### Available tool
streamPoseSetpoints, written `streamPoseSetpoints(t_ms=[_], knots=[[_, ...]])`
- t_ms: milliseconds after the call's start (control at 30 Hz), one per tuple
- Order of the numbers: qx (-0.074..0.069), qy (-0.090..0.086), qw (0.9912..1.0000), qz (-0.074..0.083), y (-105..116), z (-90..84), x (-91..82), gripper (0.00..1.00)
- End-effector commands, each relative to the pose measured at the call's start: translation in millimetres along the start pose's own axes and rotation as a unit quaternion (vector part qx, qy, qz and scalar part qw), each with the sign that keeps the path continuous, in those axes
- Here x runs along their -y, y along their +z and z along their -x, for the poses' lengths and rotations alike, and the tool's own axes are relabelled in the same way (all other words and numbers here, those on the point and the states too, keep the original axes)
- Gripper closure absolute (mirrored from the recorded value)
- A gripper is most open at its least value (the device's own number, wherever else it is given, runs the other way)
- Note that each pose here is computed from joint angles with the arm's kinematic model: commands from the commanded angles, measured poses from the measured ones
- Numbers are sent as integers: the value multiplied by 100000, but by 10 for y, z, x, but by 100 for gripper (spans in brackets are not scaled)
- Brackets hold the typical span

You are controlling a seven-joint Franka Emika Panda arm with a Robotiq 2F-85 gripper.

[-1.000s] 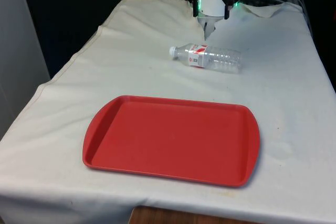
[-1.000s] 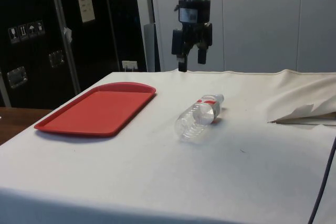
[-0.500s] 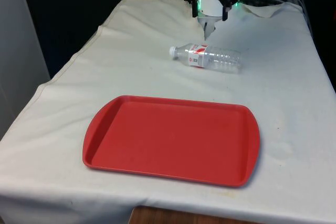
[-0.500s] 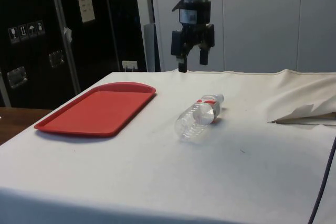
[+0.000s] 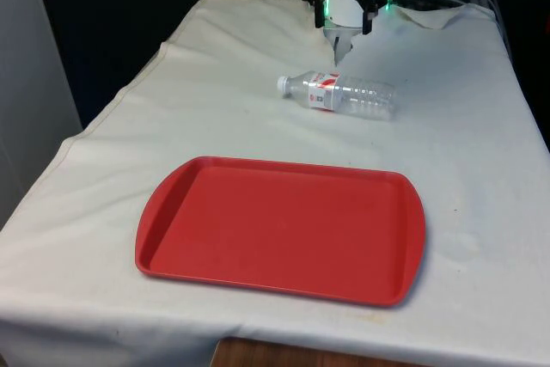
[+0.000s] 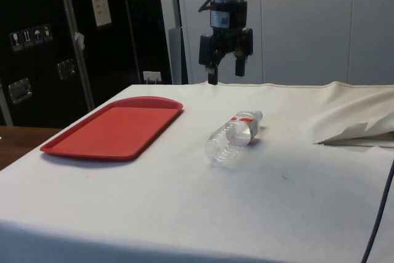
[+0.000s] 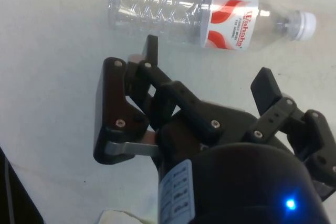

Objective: Place the bottle upright on the tray.

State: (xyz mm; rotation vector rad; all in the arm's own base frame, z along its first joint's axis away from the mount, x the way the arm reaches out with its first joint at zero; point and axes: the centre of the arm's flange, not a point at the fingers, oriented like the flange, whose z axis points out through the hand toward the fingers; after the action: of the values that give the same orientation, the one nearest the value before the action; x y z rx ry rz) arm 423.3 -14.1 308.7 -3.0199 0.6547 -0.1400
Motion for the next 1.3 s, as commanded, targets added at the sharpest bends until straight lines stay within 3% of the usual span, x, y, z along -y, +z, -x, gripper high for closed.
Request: streamPoseSetpoints(t_ms=[0,533,800,833,867,1100,1167,1200,1267], knots=[[-437,638,99997,-3,-5,-8,-5,0],[-48,3898,99924,-21,-4,-7,-6,0],[-410,6118,99812,-83,-10,-17,-11,0],[-92,5546,99846,-43,-7,-10,-5,0],[-410,6517,99787,-84,-10,-17,-11,0],[-362,8312,99653,-73,-10,-17,-15,0],[-90,7840,99692,-49,-7,-12,-9,0],[-406,8760,99615,-97,-13,-21,-14,0],[-406,9208,99574,-99,-13,-21,-14,0]])
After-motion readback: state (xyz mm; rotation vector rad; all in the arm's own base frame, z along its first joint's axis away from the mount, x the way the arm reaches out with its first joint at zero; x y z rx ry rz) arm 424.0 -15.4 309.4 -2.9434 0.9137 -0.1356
